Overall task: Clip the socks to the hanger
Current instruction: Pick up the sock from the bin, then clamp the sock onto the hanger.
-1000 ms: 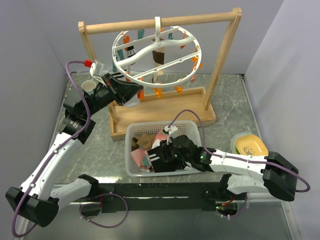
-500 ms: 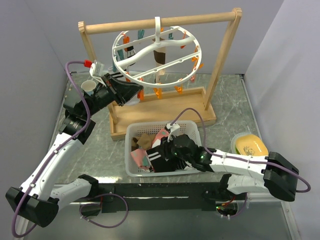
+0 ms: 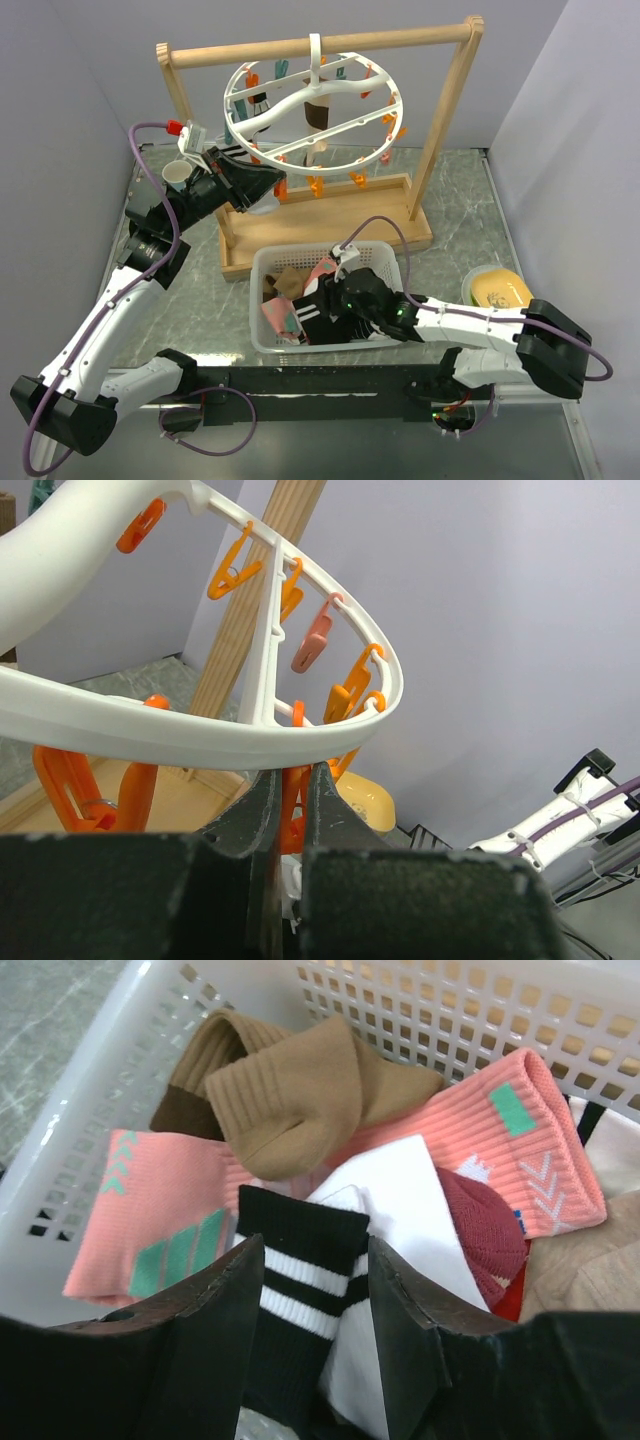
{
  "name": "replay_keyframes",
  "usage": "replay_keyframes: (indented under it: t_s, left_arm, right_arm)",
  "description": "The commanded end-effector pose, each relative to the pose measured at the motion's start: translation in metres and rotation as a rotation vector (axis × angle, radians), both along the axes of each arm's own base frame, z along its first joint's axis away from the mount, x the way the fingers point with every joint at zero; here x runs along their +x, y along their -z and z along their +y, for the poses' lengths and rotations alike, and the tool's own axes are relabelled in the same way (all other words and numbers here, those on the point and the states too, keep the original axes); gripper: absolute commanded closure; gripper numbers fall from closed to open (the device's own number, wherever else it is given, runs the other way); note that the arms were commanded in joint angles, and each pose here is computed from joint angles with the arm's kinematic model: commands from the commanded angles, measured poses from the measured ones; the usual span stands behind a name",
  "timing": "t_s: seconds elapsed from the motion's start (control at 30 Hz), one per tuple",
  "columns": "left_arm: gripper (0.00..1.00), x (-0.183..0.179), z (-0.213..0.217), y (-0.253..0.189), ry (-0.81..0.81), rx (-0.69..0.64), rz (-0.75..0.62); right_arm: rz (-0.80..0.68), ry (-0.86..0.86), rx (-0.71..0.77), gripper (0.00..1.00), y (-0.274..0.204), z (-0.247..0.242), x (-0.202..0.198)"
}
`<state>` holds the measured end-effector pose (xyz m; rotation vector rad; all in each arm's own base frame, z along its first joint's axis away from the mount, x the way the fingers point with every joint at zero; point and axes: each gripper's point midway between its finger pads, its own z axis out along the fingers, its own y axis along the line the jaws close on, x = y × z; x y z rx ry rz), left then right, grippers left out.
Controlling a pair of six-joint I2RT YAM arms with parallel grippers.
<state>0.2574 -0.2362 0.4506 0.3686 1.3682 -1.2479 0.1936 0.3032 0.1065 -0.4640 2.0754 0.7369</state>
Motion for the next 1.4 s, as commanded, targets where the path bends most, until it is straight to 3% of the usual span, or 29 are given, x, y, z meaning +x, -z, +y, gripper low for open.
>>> replay_keyframes:
  t_s: [0.0, 0.17, 0.33, 0.37, 0.53, 0.7, 0.8, 1.13, 1.37]
  left_arm:
    - [0.99, -0.023, -0.004, 0.007, 0.098, 0.018, 0.03]
    - [0.99, -0.024, -0.004, 0.007, 0.097, 0.019, 0.028]
    - [0.99, -0.023, -0.004, 0.008, 0.095, 0.021, 0.033]
    - [0.99, -0.023, -0.004, 0.007, 0.094, 0.02, 0.032]
    - [0.99, -0.023, -0.004, 0.007, 0.093, 0.021, 0.029]
    - [0.99, -0.022, -0.003, 0.009, 0.088, 0.023, 0.031]
    - [0.99, -0.023, -0.003, 0.009, 0.09, 0.027, 0.029]
    - [0.99, -0.022, -0.004, 0.006, 0.097, 0.026, 0.017]
    - [0.99, -0.026, -0.007, 0.008, 0.132, 0.021, 0.016]
  right_arm:
    - [-0.001, 0.017, 0.029, 0.49, 0.001, 0.006, 0.008]
    - [0.016, 0.004, 0.038, 0.56, 0.006, 0.01, 0.009]
    - [-0.006, 0.005, 0.077, 0.77, -0.007, 0.012, 0.012]
    - [-0.012, 0.003, 0.09, 0.85, -0.012, 0.013, 0.011]
    - [-0.025, -0.004, 0.12, 1.0, -0.024, 0.012, 0.009]
    - [-0.045, -0.008, 0.139, 1.0, -0.036, 0.01, 0.008]
    - [-0.101, -0.013, 0.186, 1.0, -0.066, 0.009, 0.009]
    - [-0.449, -0.039, 0.401, 1.0, -0.252, -0.009, 0.008]
    - [-0.562, -0.053, 0.464, 1.0, -0.308, -0.01, 0.007]
